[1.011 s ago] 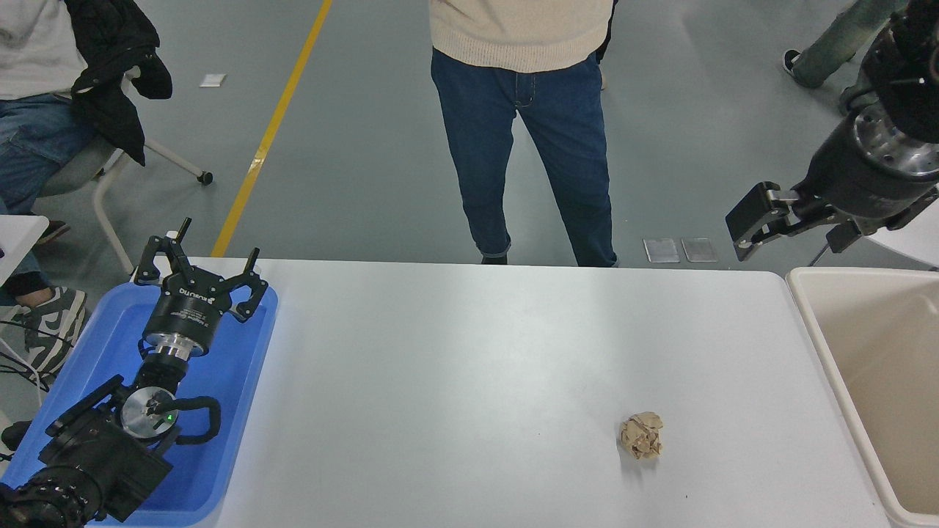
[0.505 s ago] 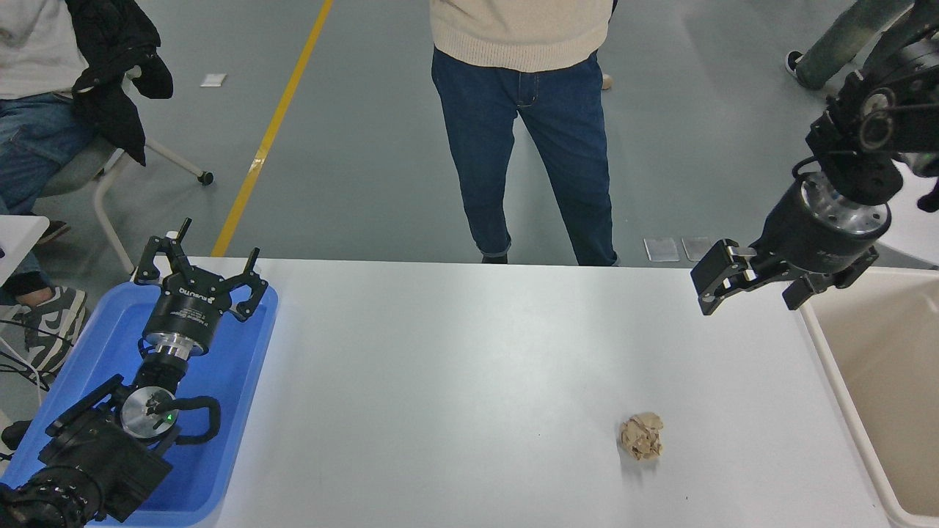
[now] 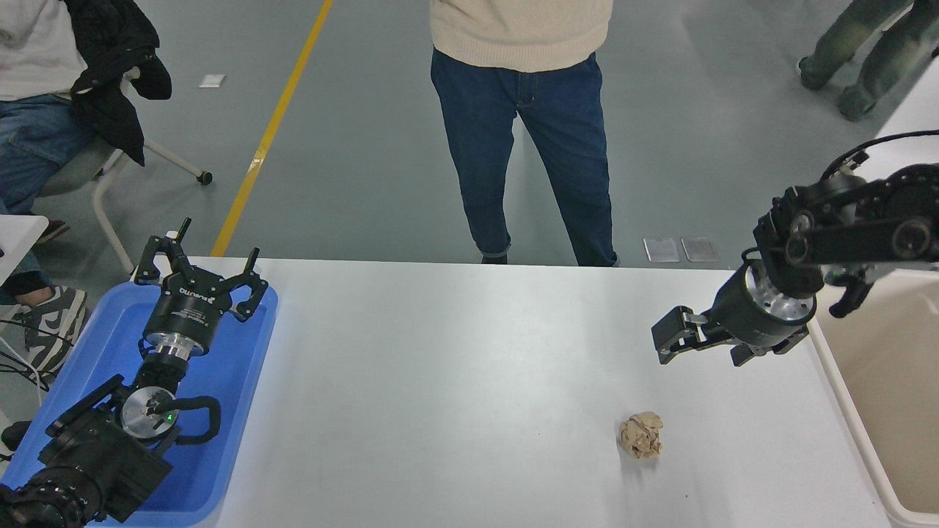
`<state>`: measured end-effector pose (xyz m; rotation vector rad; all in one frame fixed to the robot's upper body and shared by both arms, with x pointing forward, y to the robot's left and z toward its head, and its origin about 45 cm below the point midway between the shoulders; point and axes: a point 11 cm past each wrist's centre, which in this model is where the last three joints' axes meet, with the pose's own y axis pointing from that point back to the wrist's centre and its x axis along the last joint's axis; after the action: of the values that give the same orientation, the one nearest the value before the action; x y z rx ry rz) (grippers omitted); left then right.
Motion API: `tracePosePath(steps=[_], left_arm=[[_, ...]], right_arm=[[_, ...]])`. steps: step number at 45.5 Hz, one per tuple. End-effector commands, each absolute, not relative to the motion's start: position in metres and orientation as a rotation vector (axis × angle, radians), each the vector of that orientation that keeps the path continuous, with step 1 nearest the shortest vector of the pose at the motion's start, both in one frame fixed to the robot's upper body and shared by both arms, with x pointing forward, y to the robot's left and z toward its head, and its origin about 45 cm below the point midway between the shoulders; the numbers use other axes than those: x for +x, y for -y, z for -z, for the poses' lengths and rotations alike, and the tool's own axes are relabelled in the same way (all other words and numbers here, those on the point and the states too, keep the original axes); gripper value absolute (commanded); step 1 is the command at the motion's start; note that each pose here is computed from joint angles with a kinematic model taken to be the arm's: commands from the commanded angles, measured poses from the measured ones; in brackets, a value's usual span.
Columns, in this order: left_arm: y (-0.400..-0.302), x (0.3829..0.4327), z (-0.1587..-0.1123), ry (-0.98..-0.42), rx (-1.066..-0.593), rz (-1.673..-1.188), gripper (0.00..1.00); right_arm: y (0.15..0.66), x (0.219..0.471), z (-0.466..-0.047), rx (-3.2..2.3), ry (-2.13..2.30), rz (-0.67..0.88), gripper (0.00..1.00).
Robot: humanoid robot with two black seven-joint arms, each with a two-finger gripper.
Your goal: Pick up paper ball place in dustbin
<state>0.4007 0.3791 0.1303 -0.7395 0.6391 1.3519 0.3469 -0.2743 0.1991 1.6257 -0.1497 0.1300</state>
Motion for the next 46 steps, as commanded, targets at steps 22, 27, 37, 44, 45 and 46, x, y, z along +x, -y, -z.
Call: tracePosePath(steps=[22, 27, 37, 44, 45, 46], left_arm=[[-0.3791, 0.4007, -0.1302, -0.639, -0.739, -1.352, 1.0], [-0.3789, 0.4012, -0.1308, -0.638, -0.74, -1.351, 1.0], [-0.3789, 0.4012, -0.1308, -0.638, -0.74, -1.351, 1.0], [-0.3791, 0.4007, -0.1302, -0.639, -0.739, -1.352, 1.0], [-0.3791, 0.4007, -0.1302, -0.639, -0.739, -1.352, 1.0], [-0.3792, 0.4007, -0.1303, -0.639, -0.741, -1.352, 1.0]], right_arm=[[0.262, 0.312, -0.086, 1.607, 0.137, -0.123, 0.94], [0.261, 0.313, -0.082, 1.608, 0.147, -0.127, 0.92], [0.26, 0.311, -0.069, 1.613, 0.175, -0.115, 0.92], [0.262, 0.308, -0.064, 1.614, 0.18, -0.106, 0.92], [0.261, 0.308, -0.064, 1.616, 0.179, -0.105, 0.92], [0.261, 0.308, -0.064, 1.615, 0.18, -0.105, 0.91]])
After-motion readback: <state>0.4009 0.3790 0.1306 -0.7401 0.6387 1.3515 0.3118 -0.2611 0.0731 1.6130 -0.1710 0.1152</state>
